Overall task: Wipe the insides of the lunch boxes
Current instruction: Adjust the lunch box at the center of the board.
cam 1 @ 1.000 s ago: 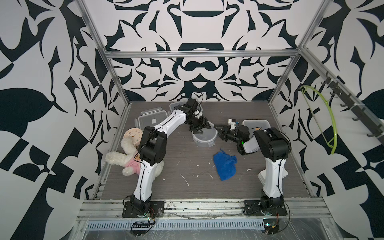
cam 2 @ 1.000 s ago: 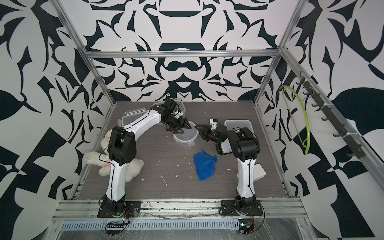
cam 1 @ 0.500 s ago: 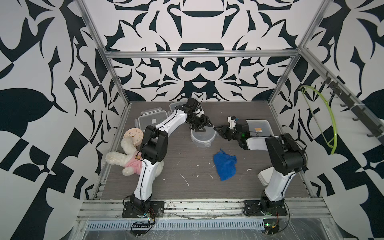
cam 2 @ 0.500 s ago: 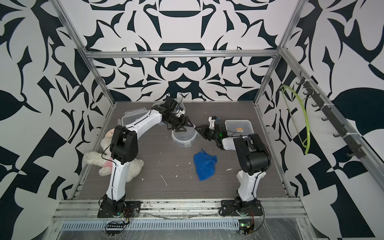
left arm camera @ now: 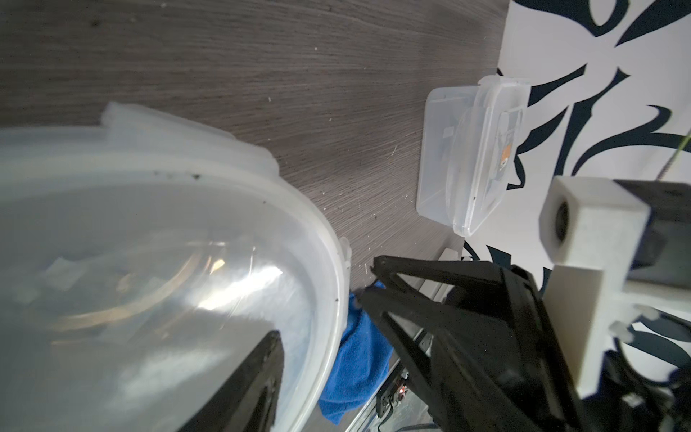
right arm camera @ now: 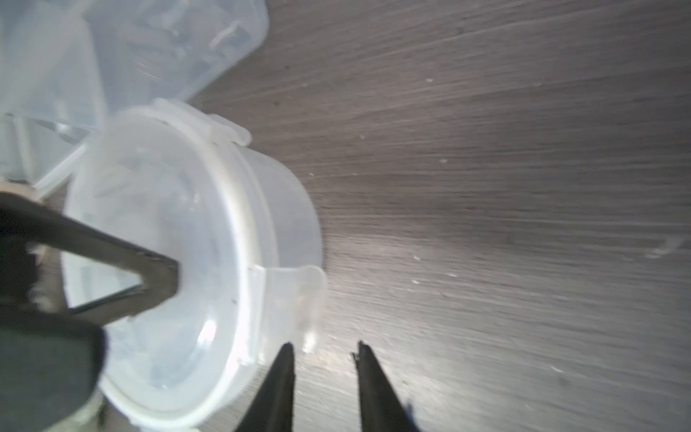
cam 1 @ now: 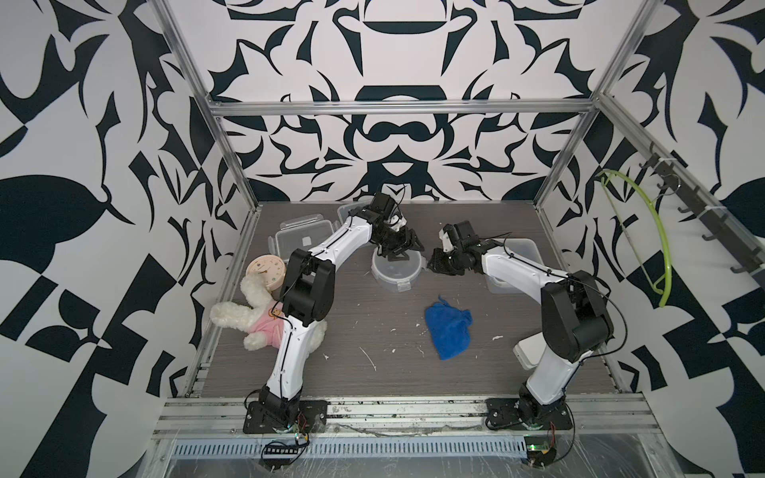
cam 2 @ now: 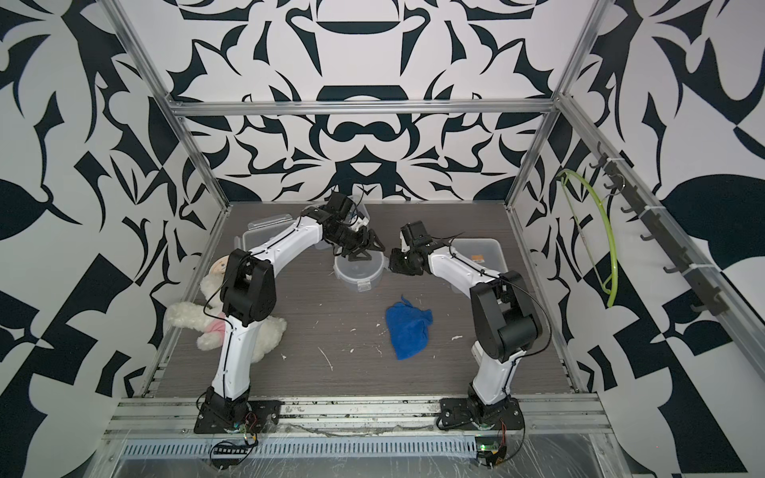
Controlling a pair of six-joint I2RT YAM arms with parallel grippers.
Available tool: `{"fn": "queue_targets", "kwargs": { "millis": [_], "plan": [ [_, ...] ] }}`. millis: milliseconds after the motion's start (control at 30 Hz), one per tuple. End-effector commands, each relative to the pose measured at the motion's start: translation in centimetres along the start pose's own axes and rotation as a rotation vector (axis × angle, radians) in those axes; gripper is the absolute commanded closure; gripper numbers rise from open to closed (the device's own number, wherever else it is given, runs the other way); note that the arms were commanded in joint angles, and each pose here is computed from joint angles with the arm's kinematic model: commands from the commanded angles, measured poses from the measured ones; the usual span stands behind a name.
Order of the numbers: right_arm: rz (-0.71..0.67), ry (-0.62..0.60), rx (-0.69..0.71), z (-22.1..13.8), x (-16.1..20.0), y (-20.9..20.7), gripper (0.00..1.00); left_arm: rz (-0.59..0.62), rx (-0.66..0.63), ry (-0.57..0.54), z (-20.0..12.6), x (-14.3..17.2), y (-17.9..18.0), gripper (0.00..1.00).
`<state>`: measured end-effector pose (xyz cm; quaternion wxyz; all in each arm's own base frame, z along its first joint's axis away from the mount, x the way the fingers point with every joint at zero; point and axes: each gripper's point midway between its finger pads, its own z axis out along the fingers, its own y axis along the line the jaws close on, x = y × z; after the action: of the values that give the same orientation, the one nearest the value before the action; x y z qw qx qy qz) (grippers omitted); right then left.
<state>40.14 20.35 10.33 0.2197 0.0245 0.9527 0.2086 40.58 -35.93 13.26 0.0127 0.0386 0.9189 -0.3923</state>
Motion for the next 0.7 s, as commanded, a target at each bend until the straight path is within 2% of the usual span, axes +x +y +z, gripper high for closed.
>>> {"fn": "queue_targets", "kwargs": {
  "millis": [0,100,167,233,367,467,667],
  "plan": [
    [-0.077,-0.101,0.020,-2.7,-4.3,1.2,0.80,-0.018,-0.150,-0.011,-3.0,1.2,0.7,0.33],
    [-0.088,-0.141,0.006,-2.4,-6.8,1.8,0.98,0.067,-0.191,-0.167,-8.6,0.1,-2.1,0.31],
    [-0.097,-0.182,-0.014,-1.6,-8.5,2.4,1.00,0.061,-0.276,-0.242,-11.6,0.1,-1.3,0.30],
    [-0.101,-0.202,-0.025,-0.6,-9.7,2.8,1.00,0.012,-0.354,-0.278,-13.2,0.4,1.0,0.29],
    [-0.096,-0.144,-0.007,2.6,-10.4,2.6,1.00,-0.163,-0.431,-0.243,-12.9,1.6,7.5,0.28],
    [-0.100,-0.109,0.005,4.2,-9.6,2.5,1.00,-0.237,-0.427,-0.231,-11.6,1.4,10.5,0.27],
    [-0.142,-0.070,0.008,4.3,-6.4,2.9,1.00,-0.237,-0.335,-0.200,-8.2,-1.5,10.2,0.24]
  ]
}}
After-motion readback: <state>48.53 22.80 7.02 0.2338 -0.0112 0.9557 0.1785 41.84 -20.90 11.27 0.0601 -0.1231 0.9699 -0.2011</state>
